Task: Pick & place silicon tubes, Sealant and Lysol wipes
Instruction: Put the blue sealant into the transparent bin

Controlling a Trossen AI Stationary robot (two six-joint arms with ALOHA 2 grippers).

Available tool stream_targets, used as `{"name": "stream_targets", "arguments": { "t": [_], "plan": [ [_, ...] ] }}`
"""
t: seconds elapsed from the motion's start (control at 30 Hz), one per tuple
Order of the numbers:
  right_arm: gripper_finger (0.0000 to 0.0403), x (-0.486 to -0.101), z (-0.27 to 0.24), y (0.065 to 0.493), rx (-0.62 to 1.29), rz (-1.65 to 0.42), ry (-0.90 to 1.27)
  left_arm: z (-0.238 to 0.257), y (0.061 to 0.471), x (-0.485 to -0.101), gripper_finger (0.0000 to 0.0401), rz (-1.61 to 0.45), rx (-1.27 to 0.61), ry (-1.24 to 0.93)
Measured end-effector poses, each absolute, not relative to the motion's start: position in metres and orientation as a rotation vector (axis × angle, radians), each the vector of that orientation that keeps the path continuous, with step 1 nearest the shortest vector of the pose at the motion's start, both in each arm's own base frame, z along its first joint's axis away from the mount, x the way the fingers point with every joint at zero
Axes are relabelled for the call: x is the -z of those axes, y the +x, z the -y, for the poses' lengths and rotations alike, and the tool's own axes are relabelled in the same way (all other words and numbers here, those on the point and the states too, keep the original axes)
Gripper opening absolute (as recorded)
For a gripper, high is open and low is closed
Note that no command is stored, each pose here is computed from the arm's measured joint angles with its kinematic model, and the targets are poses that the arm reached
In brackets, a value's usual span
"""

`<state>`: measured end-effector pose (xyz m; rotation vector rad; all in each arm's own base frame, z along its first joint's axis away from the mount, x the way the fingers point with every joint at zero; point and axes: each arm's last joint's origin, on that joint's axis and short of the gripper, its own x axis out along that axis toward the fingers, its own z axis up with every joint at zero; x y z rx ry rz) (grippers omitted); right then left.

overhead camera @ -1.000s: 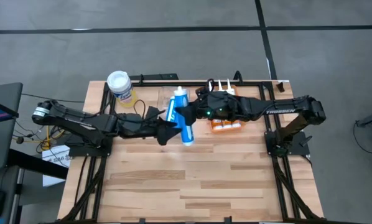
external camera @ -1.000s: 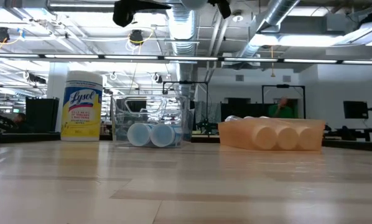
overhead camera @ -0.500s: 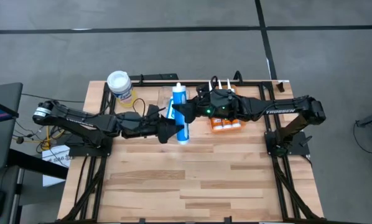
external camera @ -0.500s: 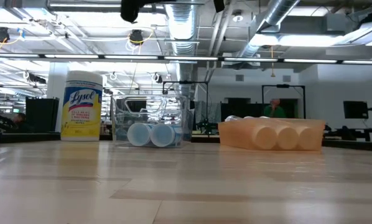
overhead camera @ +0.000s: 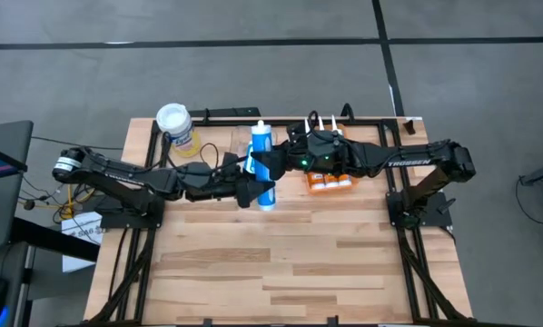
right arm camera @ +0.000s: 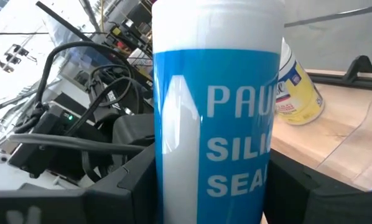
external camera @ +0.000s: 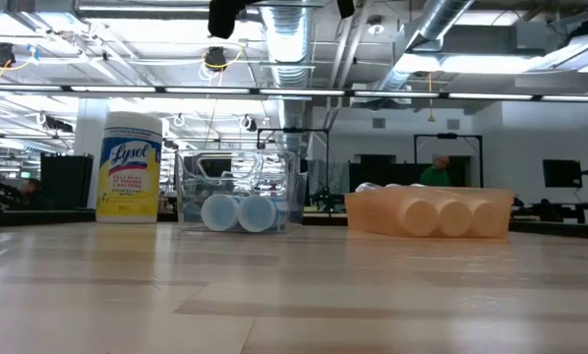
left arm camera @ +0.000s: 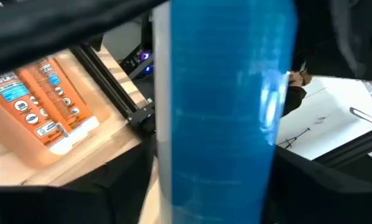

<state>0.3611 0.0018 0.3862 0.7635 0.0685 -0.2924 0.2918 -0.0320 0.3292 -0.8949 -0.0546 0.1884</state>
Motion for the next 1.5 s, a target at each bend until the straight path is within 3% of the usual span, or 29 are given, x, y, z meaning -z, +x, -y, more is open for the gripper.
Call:
{"name": "stream_targets", "arguments": {
  "t": [0.13, 0.33, 0.53, 0.63, 0.93, 1.13, 1.5],
  "plan": [
    [0.0200, -0.386, -0.002, 0.361, 0.294, -0.069, 0.766, 0.032, 0.292, -0.329, 0.0199, 0.055, -0.190, -0.894],
    [0.0202, -0.386, -0.002, 0.361, 0.294, -0.070, 0.764, 0.032, 0.292, -0.329, 0.0200, 0.058, -0.199, -0.893],
    [0.0285, -0.386, -0.001, 0.360, 0.296, -0.078, 0.745, 0.031, 0.291, -0.324, 0.0200, 0.026, -0.248, -0.879],
    [0.0304, -0.390, 0.000, 0.350, 0.314, -0.117, 0.716, 0.030, 0.290, -0.320, 0.0200, -0.004, -0.295, -0.869],
    [0.0301, -0.404, -0.005, 0.291, 0.549, -0.257, 0.578, 0.013, 0.278, -0.304, 0.0200, -0.091, -0.584, -0.862],
    [0.0301, -0.398, -0.017, 0.252, 0.607, -0.462, 0.509, -0.016, 0.273, -0.287, 0.0200, -0.195, -0.761, -0.877],
    [0.0302, -0.367, -0.044, 0.232, 0.707, -0.646, 0.534, -0.064, 0.297, -0.276, 0.0200, -0.338, -0.850, -0.854]
  ]
}}
